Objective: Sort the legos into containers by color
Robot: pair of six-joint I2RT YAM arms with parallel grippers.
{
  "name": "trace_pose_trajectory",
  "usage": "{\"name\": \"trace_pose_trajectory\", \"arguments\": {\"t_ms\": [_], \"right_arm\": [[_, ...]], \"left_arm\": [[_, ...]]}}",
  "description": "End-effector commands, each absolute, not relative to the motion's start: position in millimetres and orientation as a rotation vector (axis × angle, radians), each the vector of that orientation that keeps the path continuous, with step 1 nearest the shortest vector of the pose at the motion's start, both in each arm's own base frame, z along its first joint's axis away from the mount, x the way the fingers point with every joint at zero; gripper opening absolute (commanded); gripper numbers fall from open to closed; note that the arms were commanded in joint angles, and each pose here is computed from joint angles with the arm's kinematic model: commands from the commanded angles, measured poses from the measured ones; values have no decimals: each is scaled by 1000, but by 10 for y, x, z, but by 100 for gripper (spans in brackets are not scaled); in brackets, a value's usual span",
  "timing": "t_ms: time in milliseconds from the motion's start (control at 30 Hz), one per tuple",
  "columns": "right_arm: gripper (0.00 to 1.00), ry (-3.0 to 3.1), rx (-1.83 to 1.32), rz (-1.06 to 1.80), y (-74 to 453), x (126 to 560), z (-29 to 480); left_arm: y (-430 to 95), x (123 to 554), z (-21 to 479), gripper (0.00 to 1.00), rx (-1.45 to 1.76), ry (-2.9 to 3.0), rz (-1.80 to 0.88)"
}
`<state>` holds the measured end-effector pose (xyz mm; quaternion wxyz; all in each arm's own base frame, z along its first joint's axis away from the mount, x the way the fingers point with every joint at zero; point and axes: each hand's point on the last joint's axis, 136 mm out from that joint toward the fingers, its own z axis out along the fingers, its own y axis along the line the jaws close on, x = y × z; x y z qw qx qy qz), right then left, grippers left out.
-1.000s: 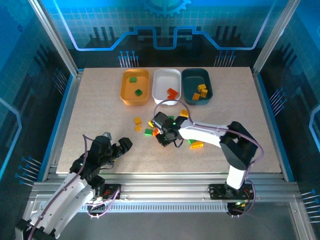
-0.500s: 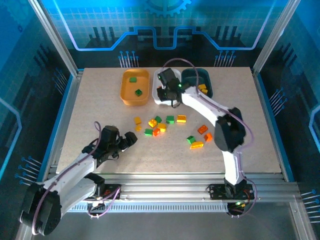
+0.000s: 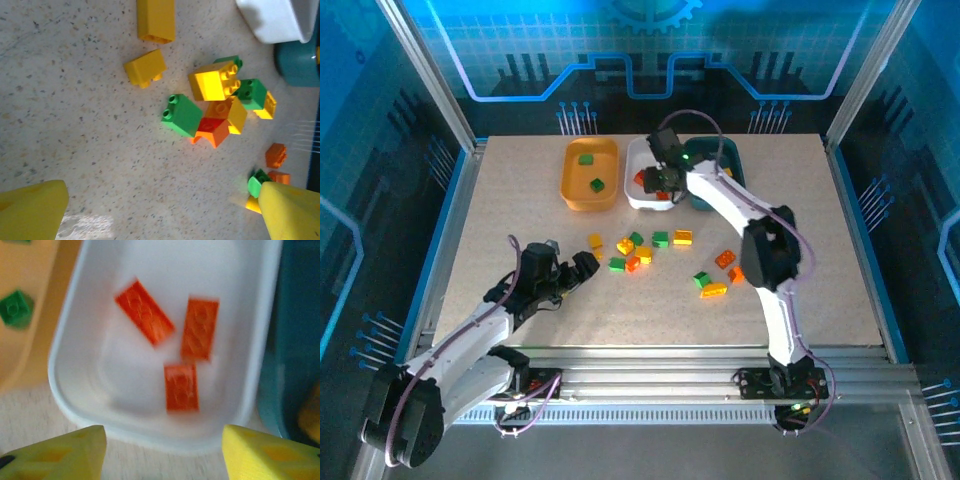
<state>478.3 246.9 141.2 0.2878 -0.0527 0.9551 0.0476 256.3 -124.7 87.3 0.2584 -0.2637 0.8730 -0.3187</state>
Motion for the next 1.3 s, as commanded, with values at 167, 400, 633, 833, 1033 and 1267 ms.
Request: {"name": "trace_pose_trajectory", "arguments": {"t_ms": [167, 400, 633, 833, 1033, 1267], "right_arm": [[73, 2601, 108, 156, 2053, 4040, 1023], [74, 2676, 81, 129, 2073, 4074, 675], [72, 2693, 133, 44, 1954, 4132, 488], [70, 2737, 129, -7, 1925, 4104, 317], [61, 2778, 126, -15, 1884, 3966, 183], [51, 2763, 104, -9, 1853, 3950, 251]], "left_arm": [[-1515, 2490, 686, 99, -656, 2411, -916], [-1797, 2459, 648, 99, -554, 2447, -961], [-1705, 2324, 624, 99, -584, 2422, -959], [-1538, 2225, 707, 99, -594, 2377, -916], [-1461, 2197, 745, 99, -595, 2348, -895], [-1497, 2252, 826, 99, -562, 2368, -871]]}}
